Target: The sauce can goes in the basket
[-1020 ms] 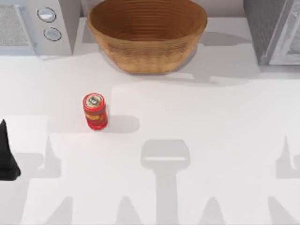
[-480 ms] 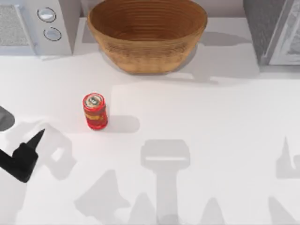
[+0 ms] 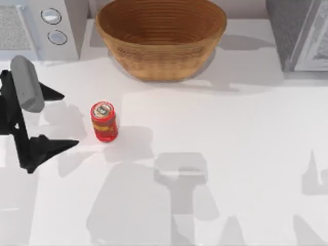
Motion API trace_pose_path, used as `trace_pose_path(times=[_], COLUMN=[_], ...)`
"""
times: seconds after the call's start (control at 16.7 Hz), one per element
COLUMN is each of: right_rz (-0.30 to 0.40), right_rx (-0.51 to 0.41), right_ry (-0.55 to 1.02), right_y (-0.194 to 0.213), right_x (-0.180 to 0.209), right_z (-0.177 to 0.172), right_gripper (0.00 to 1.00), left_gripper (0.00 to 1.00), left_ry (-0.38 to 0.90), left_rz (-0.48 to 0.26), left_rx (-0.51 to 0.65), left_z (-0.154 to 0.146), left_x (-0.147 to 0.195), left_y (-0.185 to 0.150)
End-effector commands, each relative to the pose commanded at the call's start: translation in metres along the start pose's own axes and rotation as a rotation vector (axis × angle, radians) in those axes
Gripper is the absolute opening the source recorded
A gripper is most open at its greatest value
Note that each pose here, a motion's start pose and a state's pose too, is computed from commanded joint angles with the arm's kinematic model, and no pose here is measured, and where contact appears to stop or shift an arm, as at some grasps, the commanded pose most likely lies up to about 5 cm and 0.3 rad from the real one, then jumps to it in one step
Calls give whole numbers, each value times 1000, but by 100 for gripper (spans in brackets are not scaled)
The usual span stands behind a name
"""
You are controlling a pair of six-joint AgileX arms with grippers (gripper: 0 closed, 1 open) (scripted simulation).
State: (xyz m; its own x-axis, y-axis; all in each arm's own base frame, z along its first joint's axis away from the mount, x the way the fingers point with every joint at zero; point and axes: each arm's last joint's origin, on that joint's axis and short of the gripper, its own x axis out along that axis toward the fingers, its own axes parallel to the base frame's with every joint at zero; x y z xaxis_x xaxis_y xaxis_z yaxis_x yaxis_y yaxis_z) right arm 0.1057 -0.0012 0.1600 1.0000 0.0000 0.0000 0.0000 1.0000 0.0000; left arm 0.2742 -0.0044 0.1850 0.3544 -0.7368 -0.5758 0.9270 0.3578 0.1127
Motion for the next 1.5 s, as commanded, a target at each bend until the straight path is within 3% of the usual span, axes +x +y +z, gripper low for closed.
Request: trace_pose_path(times=[0.18, 0.42, 0.78, 1.5], right_rz=[0, 0, 0, 0], right_rx=[0, 0, 0, 0], right_ry=[0, 0, 0, 0], right_y=[0, 0, 0, 0], right_x=[0, 0, 0, 0], right_z=[0, 0, 0, 0], right_gripper=[100, 100, 100, 100], left_gripper=[100, 100, 100, 100], left_ry=[-112, -281, -425, -427], left_rz=[-154, -252, -267, -267], left_rx=[24, 24, 8, 7], left_z=[-28, -74, -119, -118], left_x=[29, 65, 92, 109], left_y=[37, 69, 84, 83])
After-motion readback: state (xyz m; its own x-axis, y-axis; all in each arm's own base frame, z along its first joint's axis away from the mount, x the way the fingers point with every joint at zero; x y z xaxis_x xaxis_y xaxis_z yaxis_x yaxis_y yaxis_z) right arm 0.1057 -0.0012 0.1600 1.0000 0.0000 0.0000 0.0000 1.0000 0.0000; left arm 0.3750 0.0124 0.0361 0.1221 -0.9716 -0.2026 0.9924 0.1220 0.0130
